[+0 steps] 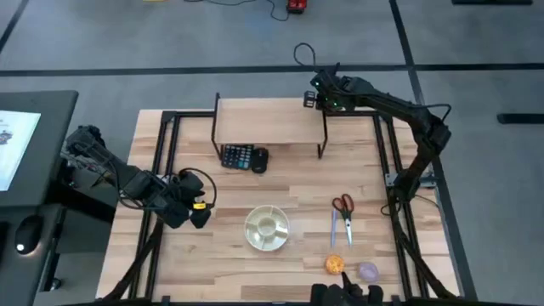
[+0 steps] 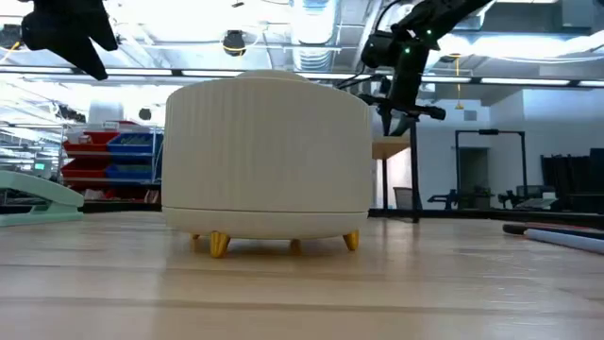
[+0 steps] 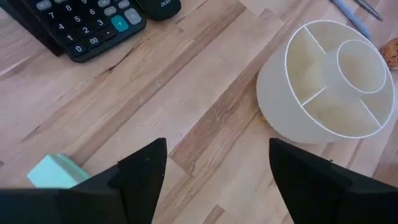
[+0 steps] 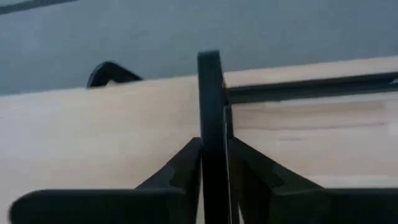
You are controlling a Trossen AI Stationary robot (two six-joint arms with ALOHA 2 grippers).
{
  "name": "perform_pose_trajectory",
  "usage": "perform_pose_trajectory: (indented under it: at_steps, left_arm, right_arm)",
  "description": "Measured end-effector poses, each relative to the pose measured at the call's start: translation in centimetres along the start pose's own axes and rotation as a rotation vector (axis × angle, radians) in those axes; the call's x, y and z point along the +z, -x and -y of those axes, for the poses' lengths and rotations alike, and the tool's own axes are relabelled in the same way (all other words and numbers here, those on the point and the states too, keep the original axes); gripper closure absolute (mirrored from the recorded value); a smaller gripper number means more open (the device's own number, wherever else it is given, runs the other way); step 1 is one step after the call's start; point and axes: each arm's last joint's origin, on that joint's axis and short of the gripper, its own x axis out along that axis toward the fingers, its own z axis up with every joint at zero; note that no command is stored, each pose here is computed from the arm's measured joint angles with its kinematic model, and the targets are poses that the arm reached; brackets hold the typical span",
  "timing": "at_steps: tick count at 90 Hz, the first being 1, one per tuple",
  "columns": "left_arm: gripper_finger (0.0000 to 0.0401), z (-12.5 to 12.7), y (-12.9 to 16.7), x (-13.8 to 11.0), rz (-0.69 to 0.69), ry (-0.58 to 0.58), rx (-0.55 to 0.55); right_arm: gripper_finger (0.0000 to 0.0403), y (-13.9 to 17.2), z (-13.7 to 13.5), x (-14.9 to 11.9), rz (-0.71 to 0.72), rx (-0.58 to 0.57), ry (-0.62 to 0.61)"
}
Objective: Stock shelves
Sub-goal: Adjust the shelf, then remove the red scented candle from under the shelf
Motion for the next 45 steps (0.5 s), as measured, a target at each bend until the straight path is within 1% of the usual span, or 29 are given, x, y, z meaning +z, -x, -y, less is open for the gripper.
perform_pose_trajectory:
  at_steps: [13, 26, 36, 45]
  left_arm:
    - [0.0144, 0.0, 0.0, 0.0, 0.000, -0.001, 0.000]
    - [0.0144, 0.0, 0.0, 0.0, -0.001, -0.018, 0.000]
    - [0.0144, 0.0, 0.0, 0.0, -0.001, -0.027, 0.000]
    - [0.0144, 0.0, 0.0, 0.0, -0.001, -0.037, 0.000]
  right_arm:
    - [0.0258, 0.7, -0.1, 0.1, 0.026, 0.020, 0.049]
    - [0.0195, 2.9, 0.2, 0.9, 0.093, 0.089, 0.130]
    - [0.0165, 5.8, 0.7, 1.4, 0.183, 0.141, 0.193]
    - [0.0159, 9.7, 1.2, 1.0, 0.302, 0.159, 0.301]
